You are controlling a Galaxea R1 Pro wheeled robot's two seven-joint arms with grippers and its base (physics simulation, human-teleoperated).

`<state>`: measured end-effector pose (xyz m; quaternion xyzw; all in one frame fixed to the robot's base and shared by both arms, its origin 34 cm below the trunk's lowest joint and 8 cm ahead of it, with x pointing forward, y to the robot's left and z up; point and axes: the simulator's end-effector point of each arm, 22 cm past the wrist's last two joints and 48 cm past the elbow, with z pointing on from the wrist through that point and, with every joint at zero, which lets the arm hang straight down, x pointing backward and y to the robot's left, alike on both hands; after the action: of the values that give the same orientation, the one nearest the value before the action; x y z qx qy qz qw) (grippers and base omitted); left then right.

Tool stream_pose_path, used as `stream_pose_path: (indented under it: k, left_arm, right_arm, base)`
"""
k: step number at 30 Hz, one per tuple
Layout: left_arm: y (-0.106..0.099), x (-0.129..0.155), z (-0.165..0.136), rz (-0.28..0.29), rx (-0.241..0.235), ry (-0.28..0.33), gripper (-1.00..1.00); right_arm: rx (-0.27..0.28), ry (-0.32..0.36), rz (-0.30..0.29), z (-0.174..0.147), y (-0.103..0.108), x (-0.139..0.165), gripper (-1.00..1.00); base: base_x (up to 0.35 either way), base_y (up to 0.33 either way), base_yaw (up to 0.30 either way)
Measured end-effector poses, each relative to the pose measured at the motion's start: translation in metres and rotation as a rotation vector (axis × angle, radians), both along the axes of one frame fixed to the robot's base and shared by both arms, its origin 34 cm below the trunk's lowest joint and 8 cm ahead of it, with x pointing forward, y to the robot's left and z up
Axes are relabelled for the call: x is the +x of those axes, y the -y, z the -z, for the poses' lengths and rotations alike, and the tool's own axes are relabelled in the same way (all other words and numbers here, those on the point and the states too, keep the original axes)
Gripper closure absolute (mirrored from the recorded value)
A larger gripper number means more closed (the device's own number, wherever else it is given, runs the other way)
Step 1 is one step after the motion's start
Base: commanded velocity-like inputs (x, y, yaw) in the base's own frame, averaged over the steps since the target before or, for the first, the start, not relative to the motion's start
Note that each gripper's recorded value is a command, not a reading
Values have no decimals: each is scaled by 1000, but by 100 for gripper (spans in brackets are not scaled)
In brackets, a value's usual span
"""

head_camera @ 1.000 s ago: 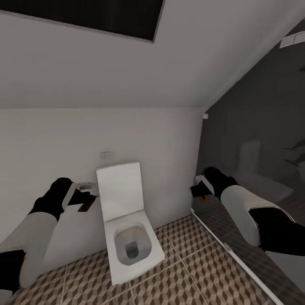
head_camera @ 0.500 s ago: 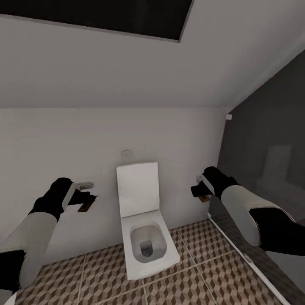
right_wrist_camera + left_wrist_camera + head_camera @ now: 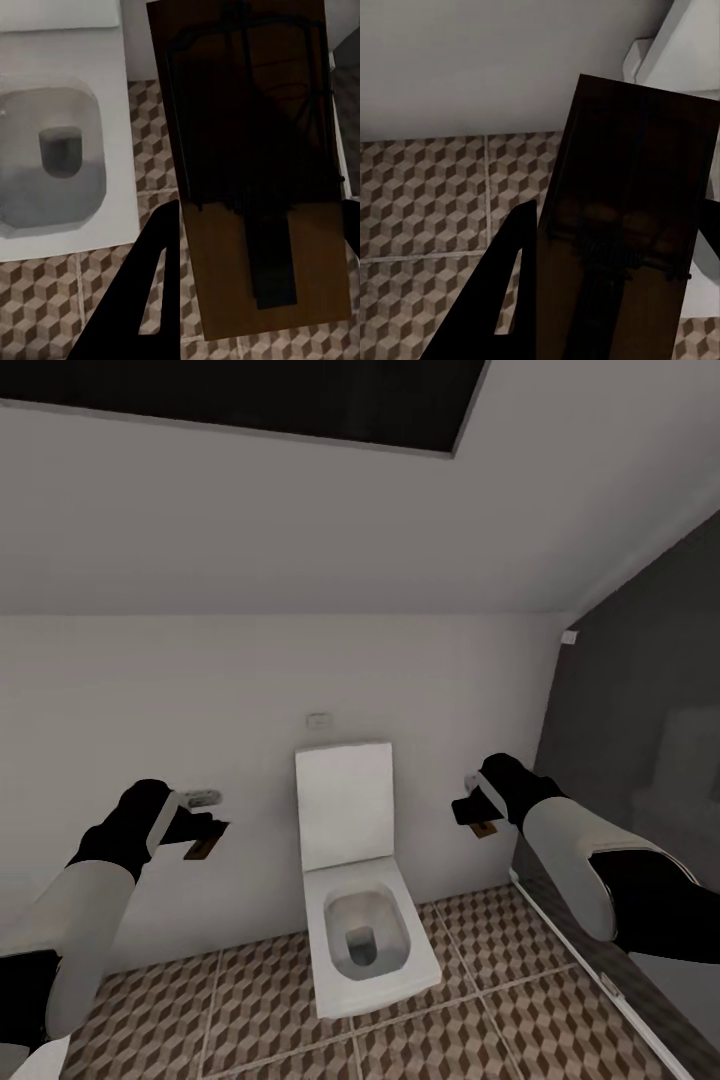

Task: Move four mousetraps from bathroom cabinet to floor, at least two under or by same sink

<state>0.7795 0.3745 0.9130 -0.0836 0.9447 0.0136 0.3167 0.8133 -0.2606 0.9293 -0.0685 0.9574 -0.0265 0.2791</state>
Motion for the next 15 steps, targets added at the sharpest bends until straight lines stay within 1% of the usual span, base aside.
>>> stream_pose_path:
  k: [5, 12, 15]
  left_arm:
    - [0, 0, 0, 0, -1, 1, 100]
    - [-1, 4, -2, 0, 3, 21, 100]
    - [-1, 4, -2, 0, 3, 24, 100]
  right_arm:
    - [-1, 0, 1, 0, 1, 0, 100]
    - [0, 0, 2, 0, 2, 0, 100]
    - [0, 0, 2, 0, 2, 0, 100]
  base:
    - [0, -40, 3]
    - [0, -195, 0]
    - [0, -98, 0]
